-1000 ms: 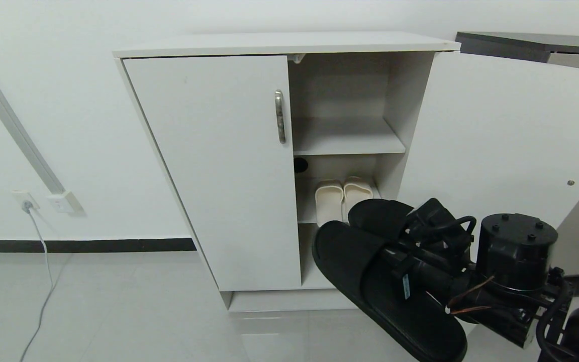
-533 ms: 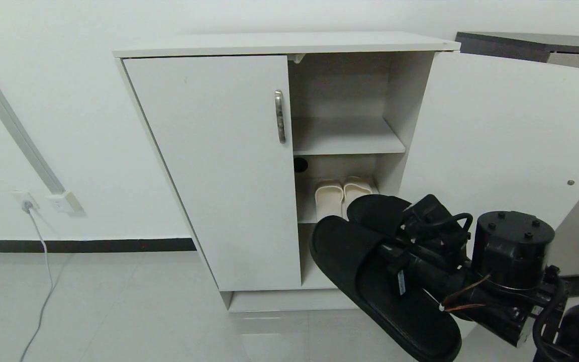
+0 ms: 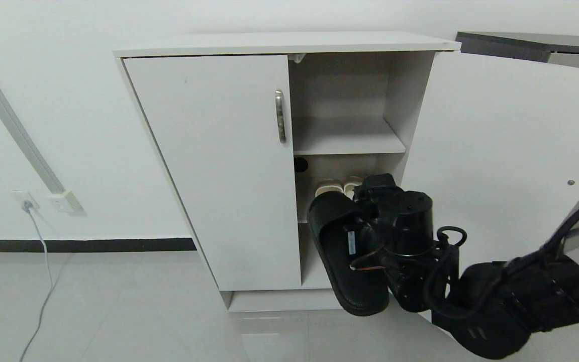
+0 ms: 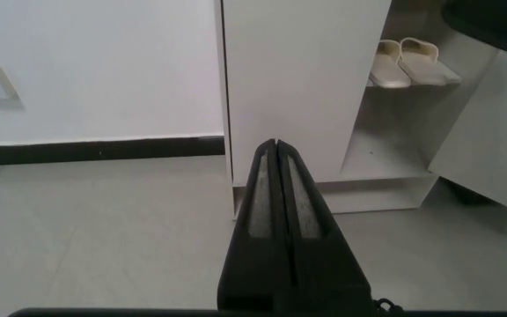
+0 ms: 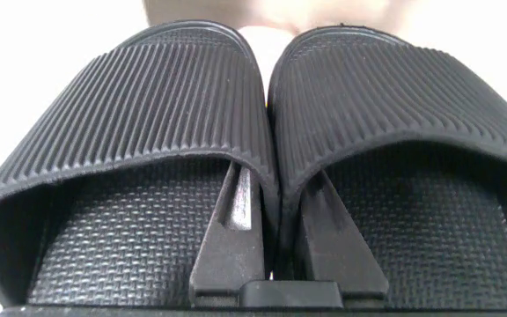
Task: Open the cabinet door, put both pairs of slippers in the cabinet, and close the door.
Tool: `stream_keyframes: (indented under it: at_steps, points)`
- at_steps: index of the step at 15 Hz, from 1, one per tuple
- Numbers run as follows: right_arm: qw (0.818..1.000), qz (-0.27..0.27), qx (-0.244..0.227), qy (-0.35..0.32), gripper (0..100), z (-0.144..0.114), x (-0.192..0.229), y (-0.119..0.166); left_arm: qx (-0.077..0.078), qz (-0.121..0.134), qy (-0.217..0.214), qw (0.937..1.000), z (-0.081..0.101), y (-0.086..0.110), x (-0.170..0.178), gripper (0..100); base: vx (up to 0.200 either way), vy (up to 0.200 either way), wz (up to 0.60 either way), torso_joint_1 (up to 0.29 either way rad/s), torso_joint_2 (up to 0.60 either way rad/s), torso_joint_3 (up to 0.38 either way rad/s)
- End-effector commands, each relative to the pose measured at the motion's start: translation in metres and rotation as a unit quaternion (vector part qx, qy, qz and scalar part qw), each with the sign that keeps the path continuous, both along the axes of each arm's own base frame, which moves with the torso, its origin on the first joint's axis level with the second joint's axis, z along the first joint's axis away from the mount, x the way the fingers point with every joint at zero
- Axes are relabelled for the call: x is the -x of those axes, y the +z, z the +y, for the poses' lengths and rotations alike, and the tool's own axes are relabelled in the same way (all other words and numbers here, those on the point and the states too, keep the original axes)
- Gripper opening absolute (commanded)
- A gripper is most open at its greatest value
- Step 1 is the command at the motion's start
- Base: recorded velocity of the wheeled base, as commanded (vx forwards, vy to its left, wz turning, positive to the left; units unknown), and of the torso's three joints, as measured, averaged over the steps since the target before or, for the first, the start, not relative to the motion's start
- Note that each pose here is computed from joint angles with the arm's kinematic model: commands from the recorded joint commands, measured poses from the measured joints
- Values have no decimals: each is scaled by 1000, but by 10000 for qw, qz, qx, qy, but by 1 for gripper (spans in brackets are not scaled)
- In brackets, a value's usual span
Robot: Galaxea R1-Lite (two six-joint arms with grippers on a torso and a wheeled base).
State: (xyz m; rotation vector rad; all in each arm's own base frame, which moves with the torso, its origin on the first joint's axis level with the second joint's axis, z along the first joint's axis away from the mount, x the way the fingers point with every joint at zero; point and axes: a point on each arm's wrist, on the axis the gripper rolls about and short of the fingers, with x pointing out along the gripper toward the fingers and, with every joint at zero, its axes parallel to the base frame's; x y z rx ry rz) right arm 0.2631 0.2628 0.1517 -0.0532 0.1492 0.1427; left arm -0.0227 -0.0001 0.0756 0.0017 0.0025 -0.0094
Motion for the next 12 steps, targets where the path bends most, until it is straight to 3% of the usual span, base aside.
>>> stream_keyframes:
  at_steps: [1,7,12]
  points:
    - [9974,44,-347,-622,0,22,-22,18,1,3,1,10000,0,0,0,0,0,0,0,0,0,0]
    - [9941,-92,-486,-962,0,18,-47,73,1,3,1,10000,0,0,0,0,0,0,0,0,0,0]
    - [9930,-118,-496,-1065,0,14,-60,76,-22,2,1,10000,0,0,0,0,0,0,0,0,0,0]
